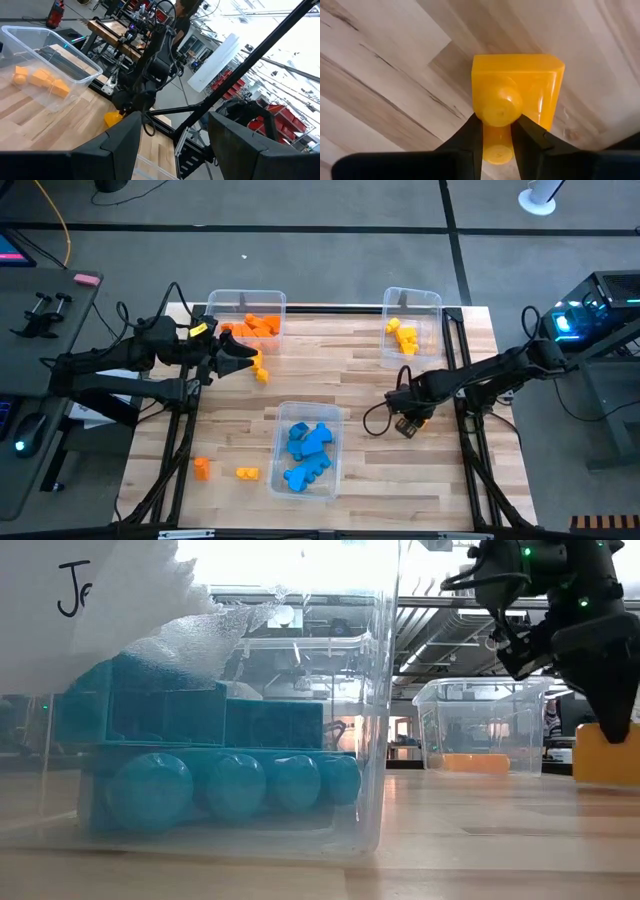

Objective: Sort blocks
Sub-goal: Put the yellow game piece into the top right transparent bin

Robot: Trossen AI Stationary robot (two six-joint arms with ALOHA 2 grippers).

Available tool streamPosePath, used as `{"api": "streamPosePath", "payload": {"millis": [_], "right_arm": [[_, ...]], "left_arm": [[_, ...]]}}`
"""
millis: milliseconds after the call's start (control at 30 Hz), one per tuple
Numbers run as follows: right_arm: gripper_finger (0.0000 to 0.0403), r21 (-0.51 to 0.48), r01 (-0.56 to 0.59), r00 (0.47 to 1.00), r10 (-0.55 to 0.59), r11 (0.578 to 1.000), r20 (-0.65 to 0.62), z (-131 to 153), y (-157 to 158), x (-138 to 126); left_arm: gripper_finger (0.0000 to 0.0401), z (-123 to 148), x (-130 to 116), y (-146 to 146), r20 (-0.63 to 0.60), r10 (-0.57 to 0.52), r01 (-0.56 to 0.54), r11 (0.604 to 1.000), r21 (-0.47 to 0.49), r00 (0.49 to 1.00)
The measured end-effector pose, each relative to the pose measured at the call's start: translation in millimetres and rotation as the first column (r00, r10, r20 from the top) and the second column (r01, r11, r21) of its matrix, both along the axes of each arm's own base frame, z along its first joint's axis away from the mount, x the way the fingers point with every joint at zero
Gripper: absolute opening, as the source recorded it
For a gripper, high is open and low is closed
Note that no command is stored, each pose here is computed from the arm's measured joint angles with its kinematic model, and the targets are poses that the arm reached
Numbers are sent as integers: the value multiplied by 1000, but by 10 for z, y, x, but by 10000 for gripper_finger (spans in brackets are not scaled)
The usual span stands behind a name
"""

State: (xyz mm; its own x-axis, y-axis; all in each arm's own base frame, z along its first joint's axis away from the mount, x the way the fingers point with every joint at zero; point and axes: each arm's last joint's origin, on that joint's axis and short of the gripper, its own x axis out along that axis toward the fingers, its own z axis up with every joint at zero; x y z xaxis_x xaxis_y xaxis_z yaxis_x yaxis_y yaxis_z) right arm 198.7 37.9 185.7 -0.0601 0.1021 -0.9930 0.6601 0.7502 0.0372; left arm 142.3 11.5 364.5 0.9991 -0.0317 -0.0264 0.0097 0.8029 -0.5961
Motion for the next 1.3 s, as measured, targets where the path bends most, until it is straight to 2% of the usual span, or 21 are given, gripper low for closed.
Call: {"api": "streamPosePath", "payload": {"millis": [167, 300, 400, 533, 600, 733, 800, 900, 967, 1067, 1200, 1300], "right_arm": [[73, -11, -13, 1000, 12, 1000, -18, 142, 2, 23], [73, -86, -55, 998, 54, 995, -17, 474, -14, 81], [73, -184, -33, 996, 47, 982, 72, 848, -79, 189], [73, -309, 66, 968, 14, 949, 252, 1317, -282, 324], [73, -371, 146, 952, -29, 917, 304, 1476, -454, 343], [73, -488, 298, 933, -142, 821, 330, 1642, -888, 282], [73, -514, 380, 914, -227, 769, 335, 1652, -1126, 223], [77, -528, 507, 859, -349, 681, 375, 1641, -1435, 140], [102, -520, 555, 830, -391, 650, 398, 1645, -1579, 95], [161, -503, 586, 807, -401, 636, 433, 1659, -1691, 78], [228, -453, 602, 789, -403, 658, 463, 1665, -1730, 91], [257, -423, 587, 794, -388, 690, 469, 1667, -1671, 125]], "left_arm": [[213, 0, 0, 0, 0, 0, 0, 1000, 0, 1000], [213, -3, 0, 0, -3, 0, 0, 1000, 1, 1000], [213, -3, 0, 0, -3, 0, 0, 1000, 4, 1000], [213, -3, 0, 0, -3, -1, 1, 1000, 15, 1000], [213, -3, 0, 0, -3, -1, 1, 1000, 13, 1000], [213, -3, 0, -5, -3, -7, 7, 1000, 1, 1000], [213, -2, 2, -18, -2, -18, 18, 1000, -16, 1000], [213, 6, 3, -50, 5, -40, 40, 999, -33, 999], [213, 5, 4, -77, 4, -59, 59, 997, -44, 998], [213, 4, 5, -123, 3, -91, 91, 995, -44, 996], [213, 2, 9, -168, 2, -120, 120, 992, -44, 993], [213, -9, 43, -188, -6, -122, 122, 991, -47, 992]]}}
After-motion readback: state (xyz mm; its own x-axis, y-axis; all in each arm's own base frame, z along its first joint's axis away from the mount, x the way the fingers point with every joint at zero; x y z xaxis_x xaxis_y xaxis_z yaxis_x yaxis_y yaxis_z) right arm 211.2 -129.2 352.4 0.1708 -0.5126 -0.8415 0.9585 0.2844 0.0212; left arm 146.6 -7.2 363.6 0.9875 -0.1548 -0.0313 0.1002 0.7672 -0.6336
